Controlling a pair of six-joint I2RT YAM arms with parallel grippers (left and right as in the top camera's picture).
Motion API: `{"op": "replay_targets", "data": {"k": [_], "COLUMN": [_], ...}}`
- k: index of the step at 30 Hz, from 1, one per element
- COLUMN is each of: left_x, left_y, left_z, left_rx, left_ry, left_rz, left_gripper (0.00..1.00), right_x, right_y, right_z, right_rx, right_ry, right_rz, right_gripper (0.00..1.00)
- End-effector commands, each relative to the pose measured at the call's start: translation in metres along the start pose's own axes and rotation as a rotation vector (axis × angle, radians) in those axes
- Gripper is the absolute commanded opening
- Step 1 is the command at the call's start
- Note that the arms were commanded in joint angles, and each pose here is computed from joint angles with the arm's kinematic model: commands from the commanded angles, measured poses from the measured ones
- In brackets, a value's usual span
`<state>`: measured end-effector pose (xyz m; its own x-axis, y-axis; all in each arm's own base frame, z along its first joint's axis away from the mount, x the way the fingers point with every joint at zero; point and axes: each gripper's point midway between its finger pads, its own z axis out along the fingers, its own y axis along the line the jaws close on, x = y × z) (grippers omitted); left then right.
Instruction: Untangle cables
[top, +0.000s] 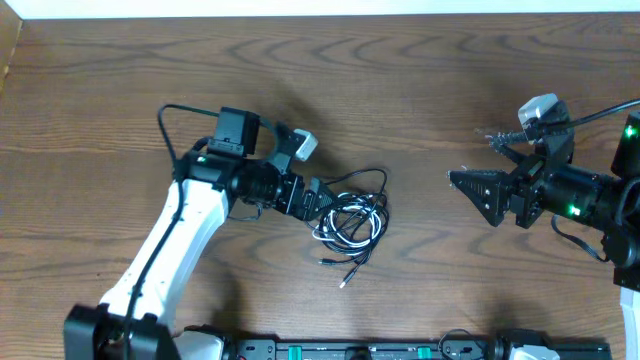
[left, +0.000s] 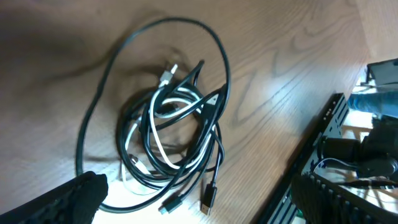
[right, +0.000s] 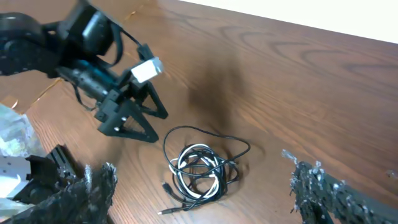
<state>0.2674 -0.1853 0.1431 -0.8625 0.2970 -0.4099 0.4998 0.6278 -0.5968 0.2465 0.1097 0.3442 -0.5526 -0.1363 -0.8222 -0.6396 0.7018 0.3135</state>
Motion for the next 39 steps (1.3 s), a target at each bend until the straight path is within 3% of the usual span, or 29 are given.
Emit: {"op": "replay_targets", "data": {"k": [1, 5, 9, 12, 21, 36, 37, 39], "left_x": [0.007, 0.01, 0.009, 0.006, 0.009, 0.033, 0.034, 0.034], "left_y": [0.002, 0.002, 0.003, 0.017, 0.035, 0.063, 0.066, 0.069], "left_z": [0.015, 0.022, 0.022, 0.022, 0.021, 0.053, 0.056, 0.059], "left_rx": [0.029, 0.036, 0.041, -0.038, -0.142, -0.123, -0.122, -0.121], "left_ry": [0.052, 0.074, 0.068, 0.07, 0.096, 0.217, 0.223, 0.224], "left_rz": [-0.037, -0.026, 0.18, 0.217, 0.198, 0.057, 0.052, 0.051], "left_gripper": [1.0, 1.0, 1.0, 1.0, 1.0, 1.0, 0.98, 0.85], "right_x": [-0.006, -0.006, -0.005, -0.004, -0.002, -0.001, -0.001, -0.001], "right_y": [0.007, 0.007, 0.007, 0.007, 0.008, 0.01, 0.01, 0.01], "right_z": [-0.003, -0.003, -0.003, -0.003, -0.003, -0.004, -0.004, -0.004], "right_rx": [-0.021, -0.02, -0.021, -0.022, -0.024, -0.026, -0.026, -0.028], "right_ry": [-0.016, -0.017, -0.014, -0.012, -0.004, -0.001, -0.001, -0.002], "right_rz": [-0.049, -0.074, -0.071, -0.069, -0.073, -0.07, -0.07, -0.07], "right_gripper": [0.89, 0.91, 0.93, 0.93, 0.95, 0.99, 0.99, 0.99]}}
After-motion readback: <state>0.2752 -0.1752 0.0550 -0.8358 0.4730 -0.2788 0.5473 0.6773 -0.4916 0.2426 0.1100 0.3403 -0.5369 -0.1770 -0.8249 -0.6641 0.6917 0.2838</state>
